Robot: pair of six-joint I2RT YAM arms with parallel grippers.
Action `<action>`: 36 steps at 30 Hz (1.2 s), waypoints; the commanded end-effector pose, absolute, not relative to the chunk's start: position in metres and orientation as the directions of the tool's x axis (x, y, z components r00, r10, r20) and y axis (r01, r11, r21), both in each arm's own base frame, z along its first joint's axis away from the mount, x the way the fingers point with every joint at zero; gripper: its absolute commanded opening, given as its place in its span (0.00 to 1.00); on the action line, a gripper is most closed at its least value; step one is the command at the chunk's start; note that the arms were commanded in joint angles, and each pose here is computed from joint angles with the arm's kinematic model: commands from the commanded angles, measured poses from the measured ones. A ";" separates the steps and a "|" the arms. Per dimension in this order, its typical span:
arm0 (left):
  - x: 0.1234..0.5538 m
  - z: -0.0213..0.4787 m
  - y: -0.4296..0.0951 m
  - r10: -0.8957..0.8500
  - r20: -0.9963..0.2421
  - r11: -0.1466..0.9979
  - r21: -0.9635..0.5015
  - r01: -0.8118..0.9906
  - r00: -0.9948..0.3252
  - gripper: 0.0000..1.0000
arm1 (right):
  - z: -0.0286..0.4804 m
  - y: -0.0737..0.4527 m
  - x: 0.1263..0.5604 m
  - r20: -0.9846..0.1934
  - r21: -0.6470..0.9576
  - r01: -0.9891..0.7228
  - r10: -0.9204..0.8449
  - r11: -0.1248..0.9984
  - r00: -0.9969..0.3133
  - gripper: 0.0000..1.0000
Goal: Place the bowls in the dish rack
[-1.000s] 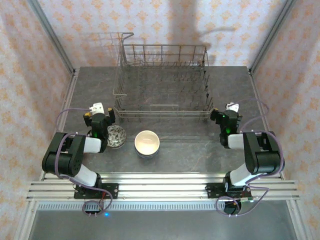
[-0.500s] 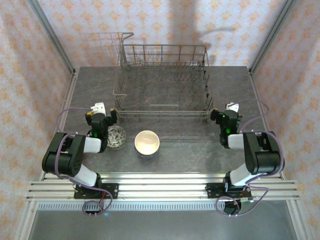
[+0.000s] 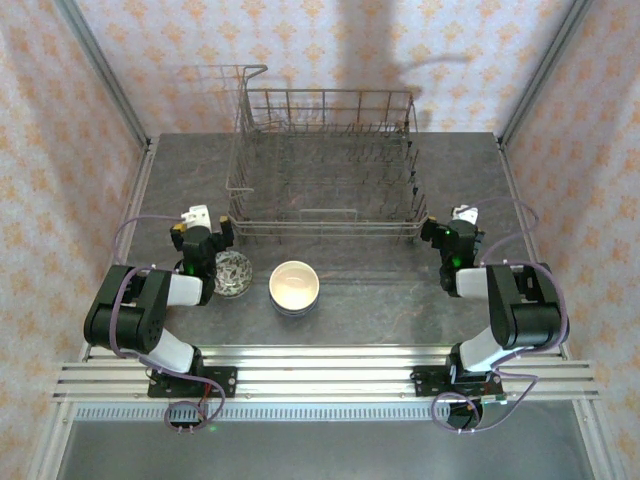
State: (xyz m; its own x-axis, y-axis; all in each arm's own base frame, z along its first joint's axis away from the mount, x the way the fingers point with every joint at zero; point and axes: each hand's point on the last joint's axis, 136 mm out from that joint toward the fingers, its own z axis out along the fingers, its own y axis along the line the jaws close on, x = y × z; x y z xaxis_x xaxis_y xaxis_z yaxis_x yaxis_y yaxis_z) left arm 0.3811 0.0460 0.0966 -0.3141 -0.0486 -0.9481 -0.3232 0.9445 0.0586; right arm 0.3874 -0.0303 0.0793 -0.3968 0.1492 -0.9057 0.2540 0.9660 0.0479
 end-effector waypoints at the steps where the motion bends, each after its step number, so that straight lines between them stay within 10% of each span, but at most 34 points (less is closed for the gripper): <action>1: 0.378 0.119 0.057 -0.060 -0.962 0.924 0.047 -0.379 -0.266 0.99 | 0.107 -0.033 0.391 -0.919 0.072 0.272 0.170 0.960 -0.357 1.00; 9: 0.354 0.198 0.076 -0.149 -0.965 0.862 -0.020 -0.506 -0.217 0.99 | 0.179 -0.060 0.366 -0.915 0.142 0.397 0.274 0.907 -0.297 1.00; 18: 0.364 0.274 0.030 -0.242 -0.954 0.947 -0.192 -0.258 -0.177 0.99 | 0.251 -0.009 0.382 -0.816 0.278 0.202 0.342 0.939 -0.466 0.98; 36: 0.418 0.277 -0.054 -0.275 -0.801 0.924 -0.373 0.084 -0.532 0.99 | 0.186 0.022 0.452 -0.587 0.049 0.315 0.283 0.948 -0.759 0.78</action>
